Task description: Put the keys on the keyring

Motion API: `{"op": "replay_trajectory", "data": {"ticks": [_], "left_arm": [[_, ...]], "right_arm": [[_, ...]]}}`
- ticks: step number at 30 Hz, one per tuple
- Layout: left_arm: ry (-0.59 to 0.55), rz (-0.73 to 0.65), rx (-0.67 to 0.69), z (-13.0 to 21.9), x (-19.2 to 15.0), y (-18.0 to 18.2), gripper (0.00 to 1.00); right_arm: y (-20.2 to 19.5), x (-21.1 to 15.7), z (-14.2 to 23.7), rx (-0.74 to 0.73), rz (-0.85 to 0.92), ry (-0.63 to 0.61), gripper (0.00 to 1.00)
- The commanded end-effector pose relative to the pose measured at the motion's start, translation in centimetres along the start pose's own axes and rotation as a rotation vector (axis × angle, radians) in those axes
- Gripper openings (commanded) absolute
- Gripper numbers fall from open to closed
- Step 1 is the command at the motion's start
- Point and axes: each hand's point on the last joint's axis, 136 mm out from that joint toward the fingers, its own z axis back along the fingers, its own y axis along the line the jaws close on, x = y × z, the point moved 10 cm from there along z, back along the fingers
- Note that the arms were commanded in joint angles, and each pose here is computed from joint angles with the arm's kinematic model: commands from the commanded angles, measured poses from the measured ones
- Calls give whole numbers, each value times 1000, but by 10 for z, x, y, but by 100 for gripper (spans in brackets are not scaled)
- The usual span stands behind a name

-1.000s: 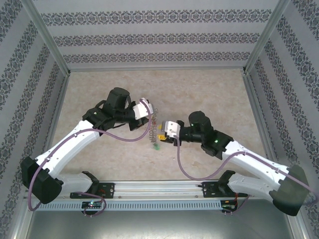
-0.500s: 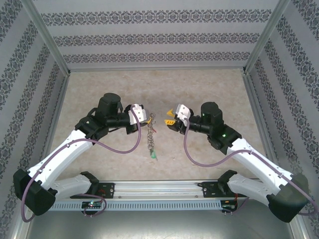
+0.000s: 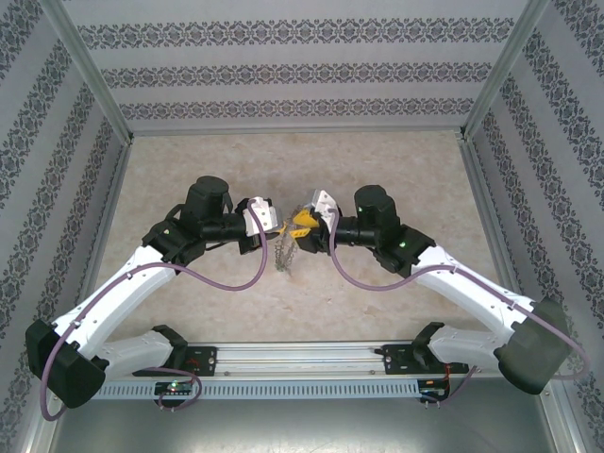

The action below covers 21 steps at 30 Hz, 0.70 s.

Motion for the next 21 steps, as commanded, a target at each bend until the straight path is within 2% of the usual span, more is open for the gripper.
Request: {"op": "replay_trajectory", "data": {"ticks": [1,10,13,15,17,18,21], "left_arm": [[-77,-53,52,7,15,9,0],[-88,-51,58,8,17,10,0],[-88,-49,56,7,17,10,0],[-87,-49,60,8,17,10,0],[-75,-42,72,8,16,11,0],[-68,-40,77,8,16,11,0],[-48,-23,85,6,14,13,0]], "right_arm": [[-7,-4,-1,-3,-75,-12,37],[-9,-12,-13,64,-142,1,38],[-9,-13,-16,91,-144,4,34],[-9,-14,-17,87,-136,3,24],[-9,-15,-15,82,-126,1,24],[-8,-15,-13,86,-110,2,18],[-5,-17,-8,72,-64,3,12]]}}
